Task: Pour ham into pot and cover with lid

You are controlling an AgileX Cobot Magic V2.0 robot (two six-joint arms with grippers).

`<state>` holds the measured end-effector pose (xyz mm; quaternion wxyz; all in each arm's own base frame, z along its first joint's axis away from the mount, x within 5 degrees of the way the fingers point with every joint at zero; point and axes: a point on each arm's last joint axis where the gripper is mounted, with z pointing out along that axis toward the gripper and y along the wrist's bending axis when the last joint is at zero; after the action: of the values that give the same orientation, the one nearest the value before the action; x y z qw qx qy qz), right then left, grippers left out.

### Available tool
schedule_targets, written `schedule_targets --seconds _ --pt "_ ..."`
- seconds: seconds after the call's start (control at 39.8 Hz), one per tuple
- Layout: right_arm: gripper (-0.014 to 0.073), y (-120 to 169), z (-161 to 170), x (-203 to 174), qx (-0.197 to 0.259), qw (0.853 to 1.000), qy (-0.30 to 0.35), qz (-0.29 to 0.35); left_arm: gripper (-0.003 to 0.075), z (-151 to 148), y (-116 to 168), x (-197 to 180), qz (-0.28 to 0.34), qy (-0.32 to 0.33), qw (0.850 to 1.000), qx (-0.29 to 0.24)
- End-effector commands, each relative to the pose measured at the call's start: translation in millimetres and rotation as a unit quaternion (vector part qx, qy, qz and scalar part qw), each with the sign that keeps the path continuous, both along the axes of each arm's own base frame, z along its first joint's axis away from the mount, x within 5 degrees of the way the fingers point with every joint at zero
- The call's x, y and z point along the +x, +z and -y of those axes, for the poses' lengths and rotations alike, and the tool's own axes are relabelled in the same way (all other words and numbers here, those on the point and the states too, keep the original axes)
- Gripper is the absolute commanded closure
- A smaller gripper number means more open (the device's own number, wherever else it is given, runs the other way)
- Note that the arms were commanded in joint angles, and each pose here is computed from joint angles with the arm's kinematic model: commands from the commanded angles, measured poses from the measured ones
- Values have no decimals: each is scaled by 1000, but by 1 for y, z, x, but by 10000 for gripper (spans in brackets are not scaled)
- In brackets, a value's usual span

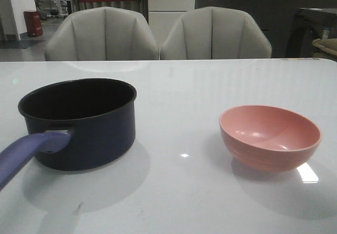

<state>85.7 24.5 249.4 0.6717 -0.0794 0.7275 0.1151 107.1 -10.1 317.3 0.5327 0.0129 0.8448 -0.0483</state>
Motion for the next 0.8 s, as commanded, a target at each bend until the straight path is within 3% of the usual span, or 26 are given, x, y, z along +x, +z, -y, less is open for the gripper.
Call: schedule_targets --seconds 0.0,0.25,0.78 --pt "446 16 1 1 9 999 -8 49 86 -5 17 27 -28 28 999 -12" --pt "446 16 1 1 9 999 -8 49 90 -28 8 84 -169 87 981 -32" --pt "446 16 1 1 9 999 -8 49 90 -52 -71 195 -387 98 915 -61"
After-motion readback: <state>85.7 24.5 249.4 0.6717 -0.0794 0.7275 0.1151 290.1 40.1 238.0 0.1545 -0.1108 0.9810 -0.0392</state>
